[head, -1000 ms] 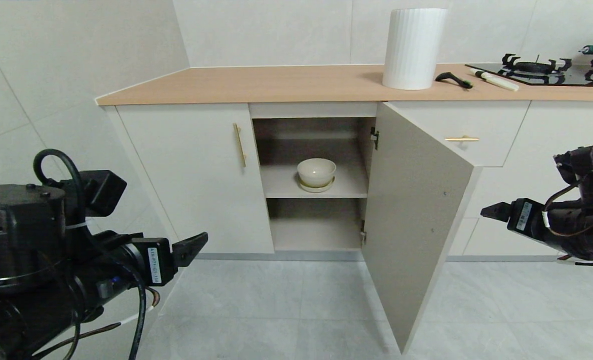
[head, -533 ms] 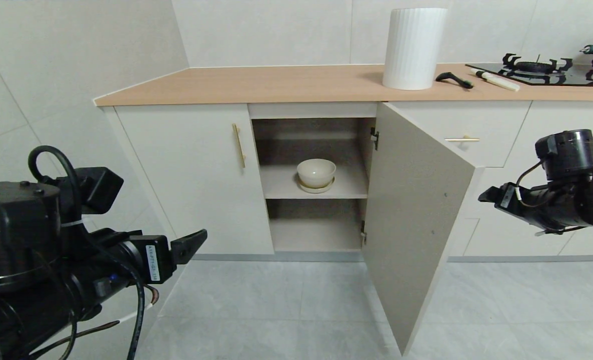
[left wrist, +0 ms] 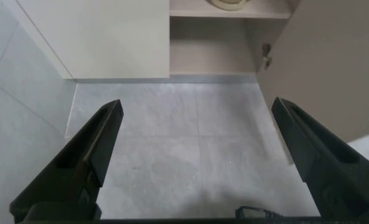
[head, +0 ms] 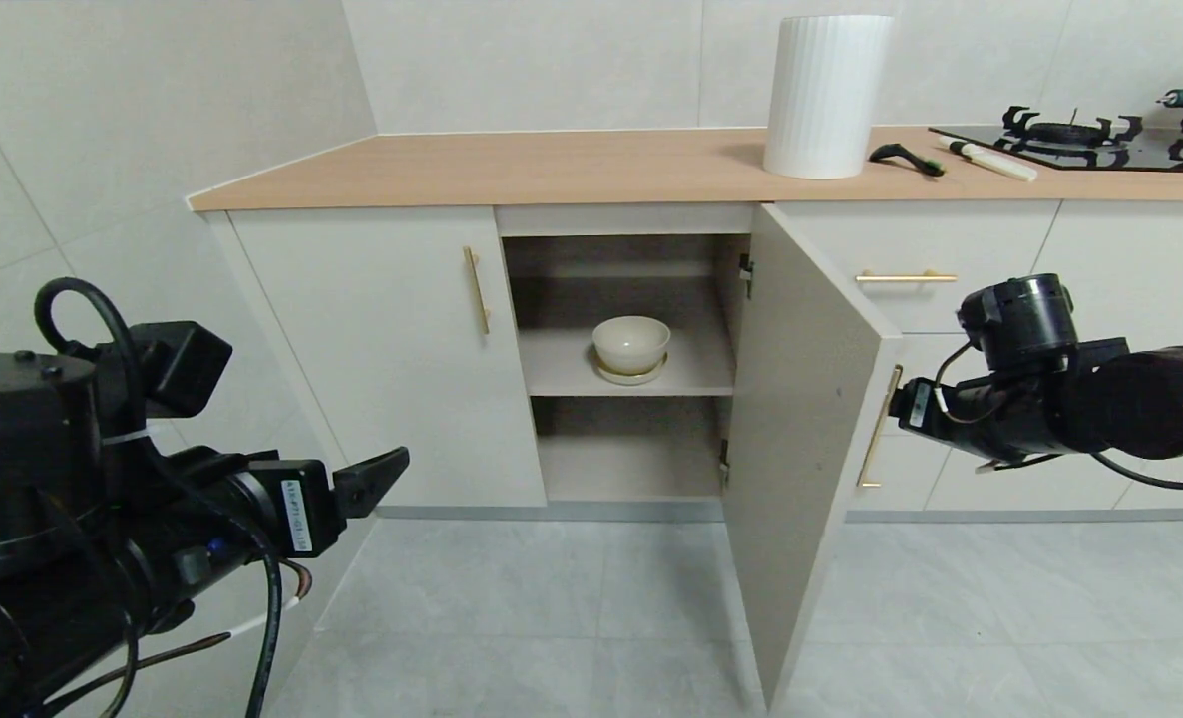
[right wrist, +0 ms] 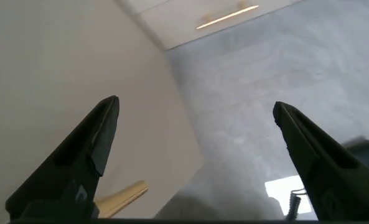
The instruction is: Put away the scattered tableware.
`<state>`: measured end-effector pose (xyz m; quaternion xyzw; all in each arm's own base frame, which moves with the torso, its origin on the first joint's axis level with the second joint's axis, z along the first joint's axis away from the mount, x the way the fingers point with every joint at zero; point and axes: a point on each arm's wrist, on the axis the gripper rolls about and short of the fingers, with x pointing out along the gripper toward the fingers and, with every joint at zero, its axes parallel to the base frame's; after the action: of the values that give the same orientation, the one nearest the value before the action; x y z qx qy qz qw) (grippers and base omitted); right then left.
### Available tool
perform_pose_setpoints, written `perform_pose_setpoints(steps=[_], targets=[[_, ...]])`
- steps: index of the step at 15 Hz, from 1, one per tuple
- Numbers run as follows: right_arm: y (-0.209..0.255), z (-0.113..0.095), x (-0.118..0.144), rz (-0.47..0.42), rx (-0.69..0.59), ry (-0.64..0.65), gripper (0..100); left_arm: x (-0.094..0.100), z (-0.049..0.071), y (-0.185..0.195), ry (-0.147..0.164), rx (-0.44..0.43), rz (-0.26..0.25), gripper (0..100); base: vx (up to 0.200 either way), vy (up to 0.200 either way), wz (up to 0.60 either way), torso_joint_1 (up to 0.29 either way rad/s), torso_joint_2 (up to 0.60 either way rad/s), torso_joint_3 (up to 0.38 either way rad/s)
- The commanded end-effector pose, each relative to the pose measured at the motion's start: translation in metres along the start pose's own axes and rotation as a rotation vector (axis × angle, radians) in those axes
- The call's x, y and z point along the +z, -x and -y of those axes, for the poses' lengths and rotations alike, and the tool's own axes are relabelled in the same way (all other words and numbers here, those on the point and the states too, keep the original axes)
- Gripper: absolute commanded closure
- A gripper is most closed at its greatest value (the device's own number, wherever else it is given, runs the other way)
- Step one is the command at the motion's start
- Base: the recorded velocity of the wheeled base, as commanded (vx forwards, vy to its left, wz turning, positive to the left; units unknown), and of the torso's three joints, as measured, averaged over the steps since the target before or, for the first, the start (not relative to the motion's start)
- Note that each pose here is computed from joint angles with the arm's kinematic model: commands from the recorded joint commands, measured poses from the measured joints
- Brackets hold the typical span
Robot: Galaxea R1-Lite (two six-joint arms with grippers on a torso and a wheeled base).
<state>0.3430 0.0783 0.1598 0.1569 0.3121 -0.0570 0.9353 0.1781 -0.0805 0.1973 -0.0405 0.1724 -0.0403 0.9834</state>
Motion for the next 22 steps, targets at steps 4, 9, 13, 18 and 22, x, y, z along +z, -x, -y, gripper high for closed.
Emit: perform_pose_setpoints(steps=[4, 9, 13, 18, 22], targets=[[0.014, -0.055, -0.029, -0.040, 0.139, 0.106, 0, 0.001, 0.000, 0.000, 0.002, -0.001, 0.004, 0, 0.000, 0.000, 0.00, 0.000, 0.00, 0.000], [0.009, -0.102, -0.052, 0.010, 0.288, 0.115, 0, 0.001, 0.000, 0.000, -0.001, 0.000, 0.002, 0, 0.000, 0.000, 0.00, 0.000, 0.00, 0.000], [-0.007, -0.111, -0.061, 0.036, 0.321, 0.077, 0, -0.001, 0.000, 0.000, -0.003, -0.001, -0.003, 0, 0.000, 0.000, 0.00, 0.000, 0.00, 0.000], [-0.017, -0.114, -0.064, 0.056, 0.331, 0.069, 0, -0.002, 0.000, 0.000, -0.005, -0.001, -0.006, 0, 0.000, 0.000, 0.00, 0.000, 0.00, 0.000], [-0.017, -0.114, -0.064, 0.057, 0.332, 0.067, 0, -0.003, 0.000, 0.001, -0.026, -0.002, -0.012, 0, 0.000, 0.000, 0.00, 0.000, 0.00, 0.000]])
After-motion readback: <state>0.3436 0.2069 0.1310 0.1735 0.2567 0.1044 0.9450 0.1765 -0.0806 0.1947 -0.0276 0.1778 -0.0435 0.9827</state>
